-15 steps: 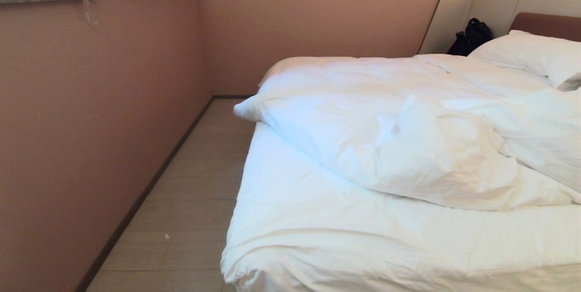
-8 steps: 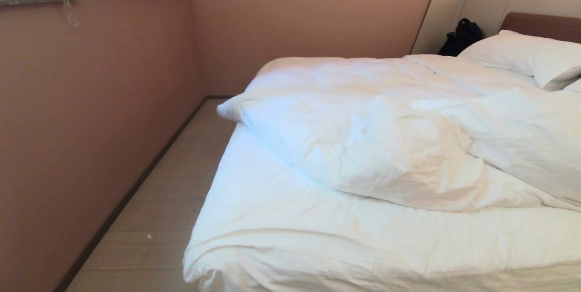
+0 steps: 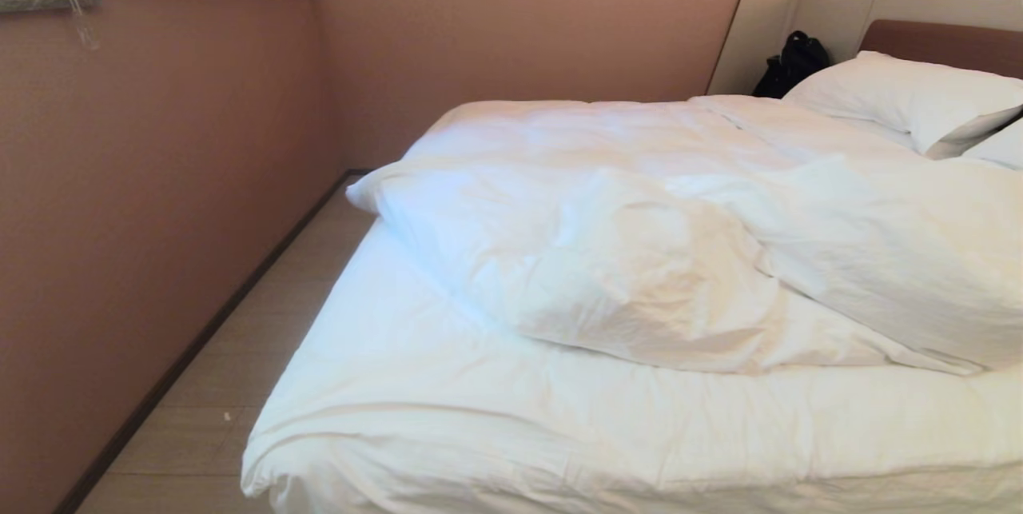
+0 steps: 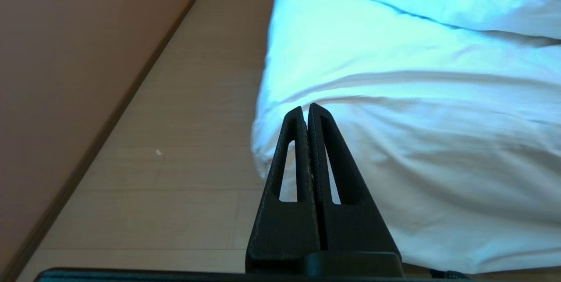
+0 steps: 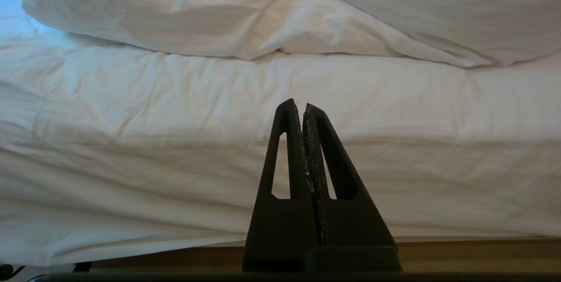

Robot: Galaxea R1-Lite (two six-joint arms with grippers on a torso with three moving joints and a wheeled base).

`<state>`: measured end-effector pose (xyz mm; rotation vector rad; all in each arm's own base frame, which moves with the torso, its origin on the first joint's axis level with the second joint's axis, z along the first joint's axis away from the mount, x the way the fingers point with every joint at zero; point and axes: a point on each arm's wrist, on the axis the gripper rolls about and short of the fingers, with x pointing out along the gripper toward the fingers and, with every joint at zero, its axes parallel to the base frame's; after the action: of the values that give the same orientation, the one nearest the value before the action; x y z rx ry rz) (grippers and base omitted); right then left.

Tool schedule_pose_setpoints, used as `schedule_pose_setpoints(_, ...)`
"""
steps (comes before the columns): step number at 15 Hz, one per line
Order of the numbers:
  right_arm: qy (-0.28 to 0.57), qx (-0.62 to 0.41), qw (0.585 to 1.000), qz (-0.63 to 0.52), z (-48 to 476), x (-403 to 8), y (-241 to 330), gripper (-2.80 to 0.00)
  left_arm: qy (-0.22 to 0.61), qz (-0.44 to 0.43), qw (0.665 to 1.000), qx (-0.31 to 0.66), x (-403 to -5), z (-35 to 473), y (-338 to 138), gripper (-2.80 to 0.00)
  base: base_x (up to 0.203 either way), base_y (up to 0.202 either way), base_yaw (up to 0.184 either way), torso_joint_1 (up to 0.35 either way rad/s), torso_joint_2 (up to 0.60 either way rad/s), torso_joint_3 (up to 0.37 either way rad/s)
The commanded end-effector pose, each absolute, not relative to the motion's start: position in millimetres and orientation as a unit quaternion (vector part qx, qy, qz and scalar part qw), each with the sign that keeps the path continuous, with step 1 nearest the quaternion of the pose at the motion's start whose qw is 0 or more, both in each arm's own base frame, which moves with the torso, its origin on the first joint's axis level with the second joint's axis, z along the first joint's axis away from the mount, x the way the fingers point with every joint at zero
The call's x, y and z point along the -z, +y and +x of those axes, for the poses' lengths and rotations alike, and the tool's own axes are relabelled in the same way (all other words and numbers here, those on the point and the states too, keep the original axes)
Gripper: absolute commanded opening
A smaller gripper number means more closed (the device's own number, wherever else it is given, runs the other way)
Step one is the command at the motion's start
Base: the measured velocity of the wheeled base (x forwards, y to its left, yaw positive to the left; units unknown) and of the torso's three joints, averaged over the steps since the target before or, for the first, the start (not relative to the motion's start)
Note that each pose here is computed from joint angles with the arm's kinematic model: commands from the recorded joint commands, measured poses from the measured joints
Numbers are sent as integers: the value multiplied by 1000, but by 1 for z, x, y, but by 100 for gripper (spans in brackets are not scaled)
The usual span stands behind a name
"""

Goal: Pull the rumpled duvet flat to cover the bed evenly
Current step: Hold the folded corner of the quilt

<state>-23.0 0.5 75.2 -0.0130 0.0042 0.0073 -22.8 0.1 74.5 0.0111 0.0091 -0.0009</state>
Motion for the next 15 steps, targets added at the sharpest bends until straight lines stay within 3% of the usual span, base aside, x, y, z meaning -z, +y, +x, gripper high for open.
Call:
schedule_pose_setpoints(1,3,-4,1000,-7,-23,-75,1,-280,5,5,1000,0,-75,-23,0,-280,0,-195,-2,5,-2,2)
schedule_pose_setpoints(5,3,-4,1000,-7,-23,-75,1,-280,5,5,1000,0,-74,-23,0,-280,0,-161,1,4,3,3)
schedule_pose_setpoints(15,3,-4,1000,-7,-23,-75,1,-280,7,9,1000,1,-74,-23,0,-280,0,0,0,0,0,0)
